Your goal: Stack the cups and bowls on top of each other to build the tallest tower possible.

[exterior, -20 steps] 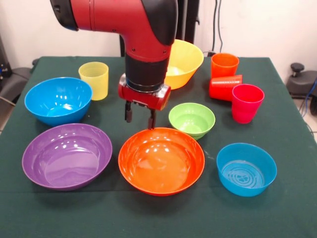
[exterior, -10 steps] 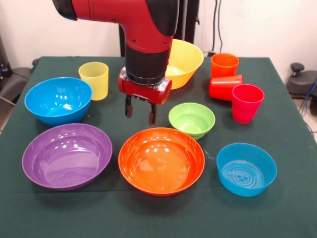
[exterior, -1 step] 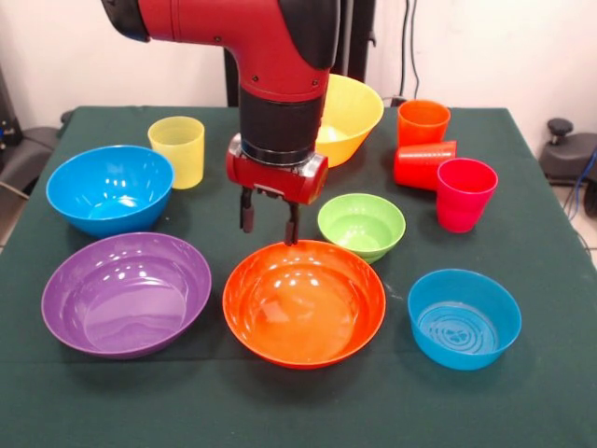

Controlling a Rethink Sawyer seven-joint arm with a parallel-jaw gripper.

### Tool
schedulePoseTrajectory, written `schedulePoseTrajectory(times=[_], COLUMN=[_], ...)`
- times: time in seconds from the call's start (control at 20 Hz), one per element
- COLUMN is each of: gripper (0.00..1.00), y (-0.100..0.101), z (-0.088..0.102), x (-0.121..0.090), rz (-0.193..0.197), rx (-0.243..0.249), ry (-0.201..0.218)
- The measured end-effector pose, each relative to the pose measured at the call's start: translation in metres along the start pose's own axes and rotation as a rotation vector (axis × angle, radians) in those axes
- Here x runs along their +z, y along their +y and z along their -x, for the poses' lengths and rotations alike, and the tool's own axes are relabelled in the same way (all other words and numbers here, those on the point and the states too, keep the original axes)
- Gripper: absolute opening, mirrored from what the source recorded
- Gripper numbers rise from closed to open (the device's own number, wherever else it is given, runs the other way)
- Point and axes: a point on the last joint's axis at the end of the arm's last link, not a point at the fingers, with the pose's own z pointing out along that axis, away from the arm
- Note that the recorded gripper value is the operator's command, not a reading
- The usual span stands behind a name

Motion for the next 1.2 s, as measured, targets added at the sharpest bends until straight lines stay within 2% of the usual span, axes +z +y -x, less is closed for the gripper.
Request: schedulePoseTrajectory(times=[0.25,0.95,1.2], gripper=[1.0,1.0,1.0], y=[0.005,0.011,0.012], z=[-0.006,-0.03,-0.034], x=[0.008,0.044,0.052], rz=[0.003,0.003,0.007], rx=[-0.008,-0.018,-0.018], ry=[0.008,0.069,0.071])
